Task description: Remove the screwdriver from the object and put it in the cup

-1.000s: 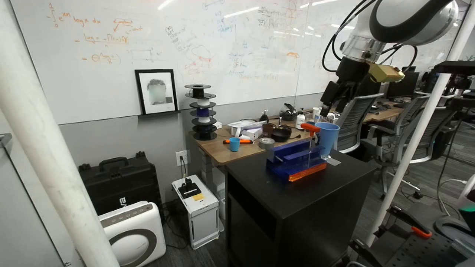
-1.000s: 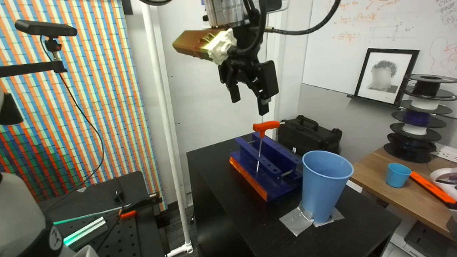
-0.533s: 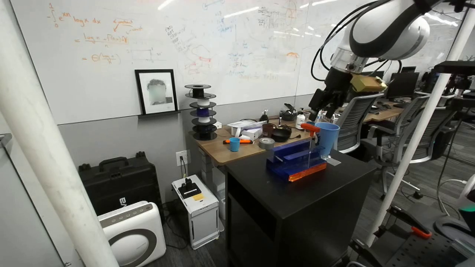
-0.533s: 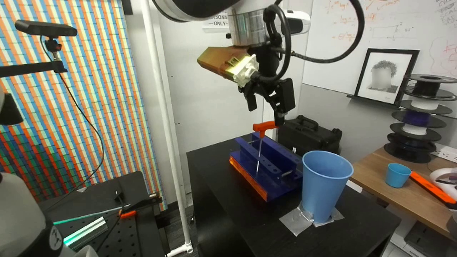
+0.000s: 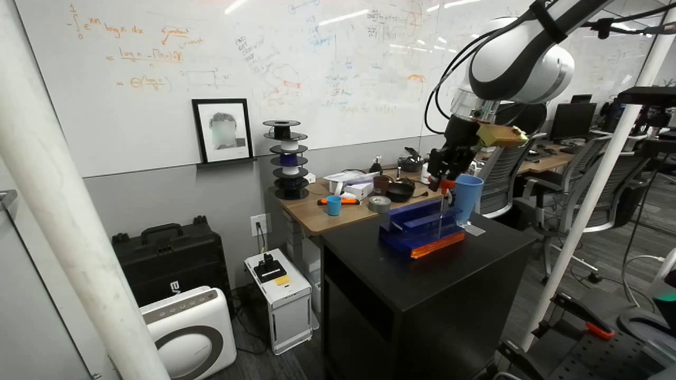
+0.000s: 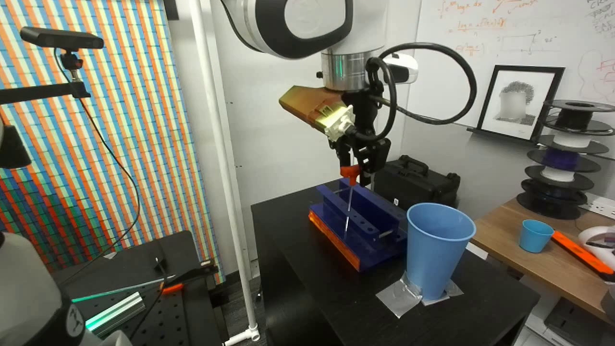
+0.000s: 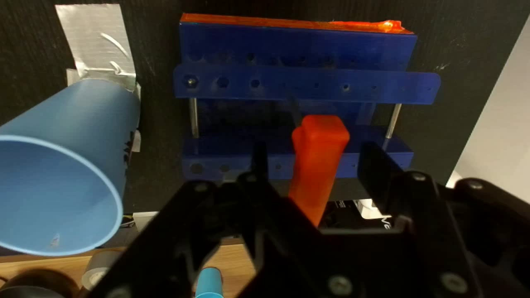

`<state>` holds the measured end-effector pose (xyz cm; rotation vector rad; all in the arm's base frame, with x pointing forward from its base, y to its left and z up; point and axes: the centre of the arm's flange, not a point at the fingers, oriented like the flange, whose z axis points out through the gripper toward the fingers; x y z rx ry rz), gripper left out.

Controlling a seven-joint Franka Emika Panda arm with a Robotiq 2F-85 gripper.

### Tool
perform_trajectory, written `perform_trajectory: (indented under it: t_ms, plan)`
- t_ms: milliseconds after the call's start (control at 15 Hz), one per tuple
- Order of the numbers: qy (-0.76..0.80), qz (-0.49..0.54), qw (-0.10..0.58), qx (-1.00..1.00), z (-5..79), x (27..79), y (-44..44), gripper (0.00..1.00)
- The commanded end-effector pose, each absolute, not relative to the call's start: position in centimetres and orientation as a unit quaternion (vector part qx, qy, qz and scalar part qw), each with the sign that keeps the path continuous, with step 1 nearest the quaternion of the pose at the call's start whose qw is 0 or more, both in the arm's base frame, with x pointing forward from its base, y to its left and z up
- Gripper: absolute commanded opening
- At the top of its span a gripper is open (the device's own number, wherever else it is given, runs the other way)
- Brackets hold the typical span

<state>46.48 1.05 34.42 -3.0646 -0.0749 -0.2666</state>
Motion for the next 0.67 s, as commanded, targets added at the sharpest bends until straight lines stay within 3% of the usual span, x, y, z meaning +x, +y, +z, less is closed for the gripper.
perform_trajectory:
  t_ms: [0, 133, 600]
  plan:
    - [-0.029, -0.081, 0.041, -0.995, 33.8, 47.9, 1.0, 0.27]
    - [-0.033, -0.077, 0.040, -0.996, 33.7, 48.0, 0.7, 0.11]
    - [-0.048, -0.101, 0.042, -0.993, 38.8, 48.7, -0.2, 0.12]
